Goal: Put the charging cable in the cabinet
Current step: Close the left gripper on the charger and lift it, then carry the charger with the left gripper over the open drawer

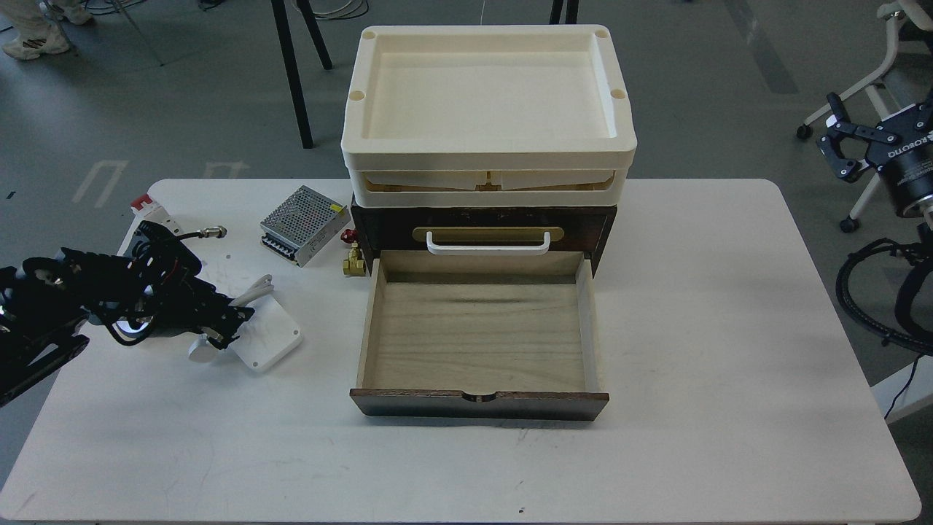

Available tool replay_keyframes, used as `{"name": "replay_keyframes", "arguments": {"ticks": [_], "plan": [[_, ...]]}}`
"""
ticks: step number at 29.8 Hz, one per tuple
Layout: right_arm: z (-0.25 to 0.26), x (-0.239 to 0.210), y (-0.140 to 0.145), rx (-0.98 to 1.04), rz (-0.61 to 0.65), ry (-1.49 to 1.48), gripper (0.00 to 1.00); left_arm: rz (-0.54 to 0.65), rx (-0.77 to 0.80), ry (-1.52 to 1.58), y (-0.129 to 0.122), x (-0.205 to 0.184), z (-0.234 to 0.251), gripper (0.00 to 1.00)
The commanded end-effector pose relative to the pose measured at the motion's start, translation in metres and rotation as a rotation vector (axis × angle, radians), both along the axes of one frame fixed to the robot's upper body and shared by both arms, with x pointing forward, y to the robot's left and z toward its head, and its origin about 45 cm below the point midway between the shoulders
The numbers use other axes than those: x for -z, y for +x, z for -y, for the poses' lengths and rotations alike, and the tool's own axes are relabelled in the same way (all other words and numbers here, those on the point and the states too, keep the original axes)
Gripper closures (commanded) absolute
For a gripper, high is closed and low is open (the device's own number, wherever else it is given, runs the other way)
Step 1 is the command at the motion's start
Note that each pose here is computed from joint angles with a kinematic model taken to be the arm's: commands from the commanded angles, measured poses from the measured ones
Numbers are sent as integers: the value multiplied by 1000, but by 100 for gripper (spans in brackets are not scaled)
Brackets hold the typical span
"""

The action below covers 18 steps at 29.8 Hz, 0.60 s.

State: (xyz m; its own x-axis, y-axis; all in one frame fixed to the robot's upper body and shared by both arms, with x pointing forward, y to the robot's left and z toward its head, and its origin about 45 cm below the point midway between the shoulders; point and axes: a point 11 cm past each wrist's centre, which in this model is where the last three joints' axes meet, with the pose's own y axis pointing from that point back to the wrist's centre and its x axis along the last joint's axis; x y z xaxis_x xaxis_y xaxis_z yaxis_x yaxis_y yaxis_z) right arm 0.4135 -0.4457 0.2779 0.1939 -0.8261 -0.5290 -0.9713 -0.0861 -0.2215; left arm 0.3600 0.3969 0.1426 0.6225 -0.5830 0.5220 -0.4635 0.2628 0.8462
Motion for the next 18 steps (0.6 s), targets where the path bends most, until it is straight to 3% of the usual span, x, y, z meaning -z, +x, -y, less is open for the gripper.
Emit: {"name": "replay_keyframes", "arguments": {"ticks": [1, 4, 8, 13, 18], "plan": [[1, 1, 0, 2, -2, 0, 0, 23, 14, 14, 0, -33, -7, 100], [1, 0, -1, 3, -1, -2, 0, 16, 22, -8, -6, -66, 0, 100], [2, 0, -1, 5, -2, -4, 0, -30, 23, -155, -32, -97, 23, 100], [7, 2, -2, 17, -7, -10, 0, -142, 62, -421, -62, -130, 84, 100], [8, 1, -1, 19, -6, -11, 0, -253, 94, -690, -63, -136, 147, 100]]}}
